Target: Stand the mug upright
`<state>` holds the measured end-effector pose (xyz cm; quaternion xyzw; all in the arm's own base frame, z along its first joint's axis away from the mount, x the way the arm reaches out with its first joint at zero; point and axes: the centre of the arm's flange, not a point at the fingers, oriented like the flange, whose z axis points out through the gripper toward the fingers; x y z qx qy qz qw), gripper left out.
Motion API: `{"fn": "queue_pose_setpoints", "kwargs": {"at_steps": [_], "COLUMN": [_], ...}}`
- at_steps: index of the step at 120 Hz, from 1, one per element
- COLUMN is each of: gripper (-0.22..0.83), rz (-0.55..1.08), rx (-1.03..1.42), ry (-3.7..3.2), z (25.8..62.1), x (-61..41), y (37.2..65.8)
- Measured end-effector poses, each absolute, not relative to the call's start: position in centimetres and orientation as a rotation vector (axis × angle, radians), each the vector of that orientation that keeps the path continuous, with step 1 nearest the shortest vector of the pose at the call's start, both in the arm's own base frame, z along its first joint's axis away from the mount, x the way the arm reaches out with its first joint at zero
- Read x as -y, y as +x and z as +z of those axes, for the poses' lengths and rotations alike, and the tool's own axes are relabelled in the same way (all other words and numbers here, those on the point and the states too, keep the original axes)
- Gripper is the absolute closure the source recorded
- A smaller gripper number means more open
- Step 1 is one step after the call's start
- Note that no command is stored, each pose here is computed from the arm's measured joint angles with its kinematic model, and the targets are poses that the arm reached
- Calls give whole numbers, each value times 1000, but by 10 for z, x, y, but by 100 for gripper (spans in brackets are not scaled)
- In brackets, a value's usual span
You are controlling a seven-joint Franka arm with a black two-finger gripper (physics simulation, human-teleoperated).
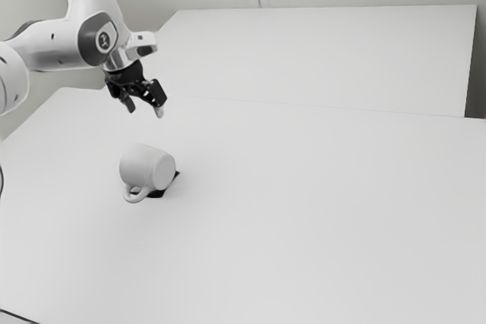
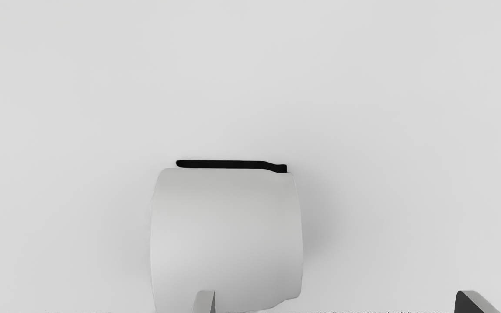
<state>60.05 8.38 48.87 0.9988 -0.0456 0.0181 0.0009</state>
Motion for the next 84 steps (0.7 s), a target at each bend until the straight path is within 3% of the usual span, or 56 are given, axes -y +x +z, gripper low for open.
{"fn": "queue_pose_setpoints", "kwargs": {"at_steps": [51,84], "gripper": [0,0], "rz": [58,-106], "rx": [-159,-124], "ry": [2846,2536], "z": [441,361], "x": [-226,-272], "y": [581,579]}}
